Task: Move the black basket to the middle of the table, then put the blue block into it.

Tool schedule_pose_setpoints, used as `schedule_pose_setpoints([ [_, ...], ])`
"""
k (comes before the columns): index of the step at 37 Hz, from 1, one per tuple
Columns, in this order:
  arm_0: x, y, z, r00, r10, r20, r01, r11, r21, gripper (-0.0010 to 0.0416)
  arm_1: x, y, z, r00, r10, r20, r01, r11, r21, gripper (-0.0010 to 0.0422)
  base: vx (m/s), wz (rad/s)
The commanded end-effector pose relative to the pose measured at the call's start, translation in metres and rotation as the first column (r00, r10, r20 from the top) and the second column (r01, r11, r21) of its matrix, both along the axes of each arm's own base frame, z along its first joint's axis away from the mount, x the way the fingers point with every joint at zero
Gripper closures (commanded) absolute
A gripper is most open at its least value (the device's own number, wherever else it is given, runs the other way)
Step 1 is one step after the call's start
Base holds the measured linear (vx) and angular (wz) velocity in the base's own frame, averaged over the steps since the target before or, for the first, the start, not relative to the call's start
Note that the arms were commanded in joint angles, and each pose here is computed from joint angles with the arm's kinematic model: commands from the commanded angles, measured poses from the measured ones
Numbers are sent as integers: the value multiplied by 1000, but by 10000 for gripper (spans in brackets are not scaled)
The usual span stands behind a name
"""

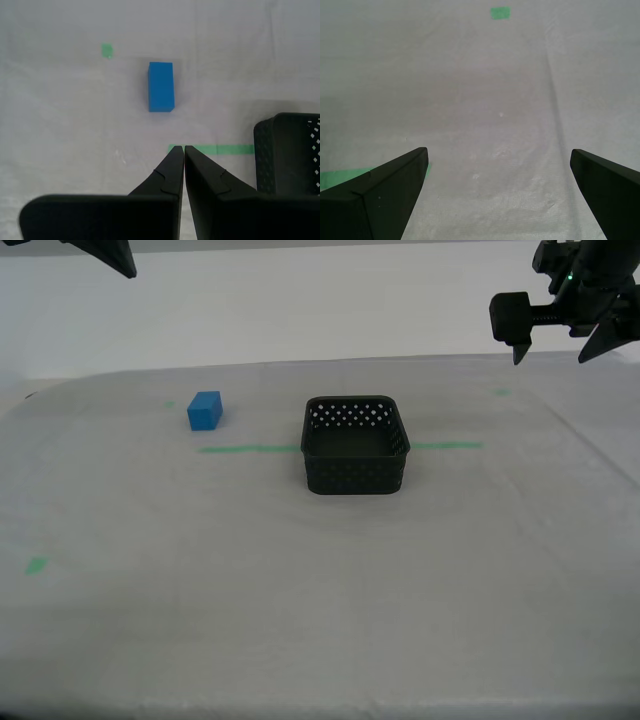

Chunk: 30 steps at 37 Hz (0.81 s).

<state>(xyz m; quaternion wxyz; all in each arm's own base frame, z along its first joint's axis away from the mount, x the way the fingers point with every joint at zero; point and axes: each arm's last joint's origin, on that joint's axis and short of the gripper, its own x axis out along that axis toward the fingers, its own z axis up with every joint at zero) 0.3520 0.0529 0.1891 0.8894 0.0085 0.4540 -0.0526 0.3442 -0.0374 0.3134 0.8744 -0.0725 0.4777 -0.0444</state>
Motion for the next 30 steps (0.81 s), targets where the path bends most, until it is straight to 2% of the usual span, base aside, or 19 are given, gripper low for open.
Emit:
schedule_pose_setpoints([
  [1,0,0,0,1000,-2,3,2,1000,-2,7,9,-2,0,1000,-6,-24,6,1000,2,412,0,0],
  [10,0,0,0,1000,-2,2,2,1000,-2,7,30,-4,2,999,-6,-49,6,1000,11,412,0,0],
  [19,0,0,0,1000,-2,3,2,1000,-2,7,50,-8,0,994,-44,-98,47,998,36,410,0,0],
  [23,0,0,0,1000,-2,3,2,1000,-1,7,57,-10,-2,993,-46,-105,50,998,37,388,0,0],
  [30,0,0,0,1000,-2,3,2,1000,-1,7,64,-11,-6,993,-53,-108,57,998,41,324,0,0],
])
